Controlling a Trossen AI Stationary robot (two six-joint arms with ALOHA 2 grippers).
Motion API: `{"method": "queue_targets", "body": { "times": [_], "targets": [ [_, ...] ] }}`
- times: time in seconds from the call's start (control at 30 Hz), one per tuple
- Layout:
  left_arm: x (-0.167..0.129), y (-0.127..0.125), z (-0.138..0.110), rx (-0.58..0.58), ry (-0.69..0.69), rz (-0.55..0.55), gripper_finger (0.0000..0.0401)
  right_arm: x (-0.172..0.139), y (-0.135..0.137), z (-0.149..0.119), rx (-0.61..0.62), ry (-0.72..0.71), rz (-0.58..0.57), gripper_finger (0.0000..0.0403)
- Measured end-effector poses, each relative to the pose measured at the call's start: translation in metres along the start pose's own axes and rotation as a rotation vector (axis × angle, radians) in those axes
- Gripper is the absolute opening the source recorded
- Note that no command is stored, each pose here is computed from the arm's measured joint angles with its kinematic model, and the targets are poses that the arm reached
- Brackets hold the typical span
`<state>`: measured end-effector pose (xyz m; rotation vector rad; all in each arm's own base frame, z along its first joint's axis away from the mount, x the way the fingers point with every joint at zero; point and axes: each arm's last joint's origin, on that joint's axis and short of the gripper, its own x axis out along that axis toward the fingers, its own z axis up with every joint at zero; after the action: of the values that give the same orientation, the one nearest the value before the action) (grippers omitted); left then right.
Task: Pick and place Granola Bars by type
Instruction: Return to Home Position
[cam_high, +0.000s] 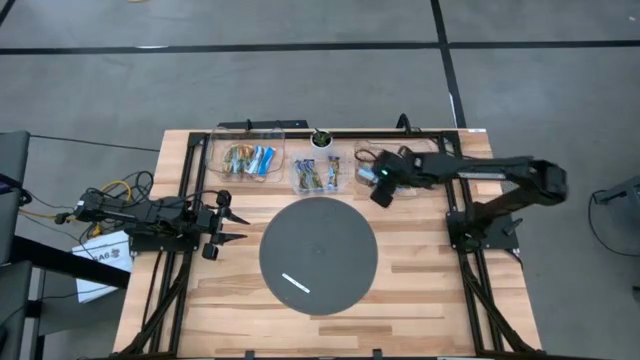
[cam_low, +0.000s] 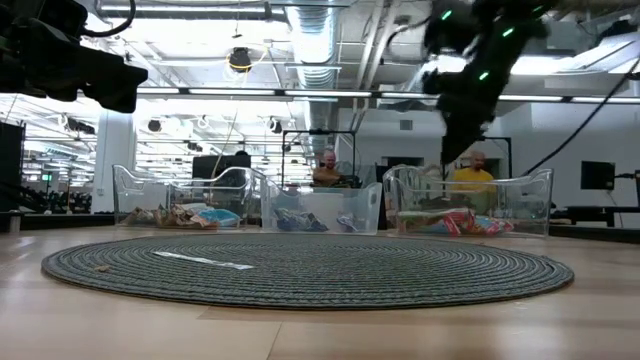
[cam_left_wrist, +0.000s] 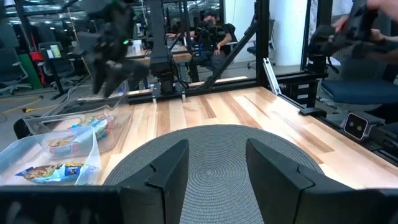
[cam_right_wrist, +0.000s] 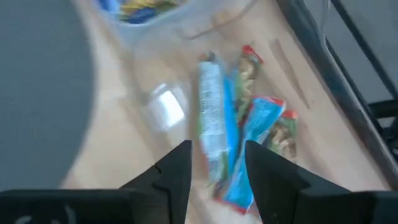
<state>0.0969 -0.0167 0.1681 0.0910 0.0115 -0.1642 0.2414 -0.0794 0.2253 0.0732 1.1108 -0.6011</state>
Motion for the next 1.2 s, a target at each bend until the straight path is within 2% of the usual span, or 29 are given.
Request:
{"method": "queue_targets", "body": {
  "times": [0.1,0.3,0.37,0.53,0.7,0.8,1.0,1.2],
  "targets": [
    [0.0,0.0,0.0,0.0,0.0,0.0,0.0154,-0.023,0.006,-0.016,0.034,-0.081,0.048,0.0141],
    [0.0,0.0,0.0,0.0,0.0,0.0,0.0154,-0.065,0.01,-0.056,0.348,-0.235,0.195,0.0135],
    [0.0,0.0,0.0,0.0,0.0,0.0,0.0154,-0.072,0.009,-0.073,0.378,-0.28,0.247,0.0133],
    [0.0,0.0,0.0,0.0,0.0,0.0,0.0154,-0.067,0.014,-0.109,0.188,-0.483,0.376,0.0134],
    [0.0,0.0,0.0,0.0,0.0,0.0,0.0154,-0.057,0.027,-0.127,-0.049,-0.735,0.655,0.0137],
    [0.0,0.0,0.0,0.0,0.0,0.0,0.0154,-0.053,0.034,-0.135,-0.178,-0.837,0.776,0.0135],
    [0.0,0.0,0.0,0.0,-0.001,0.0,0.0154,-0.05,0.037,-0.149,-0.353,-0.968,0.881,0.0133],
    [0.0,0.0,0.0,0.0,0.0,0.0,0.0154,-0.044,0.033,-0.163,-0.376,-1.046,0.905,0.0135]
  ]
}}
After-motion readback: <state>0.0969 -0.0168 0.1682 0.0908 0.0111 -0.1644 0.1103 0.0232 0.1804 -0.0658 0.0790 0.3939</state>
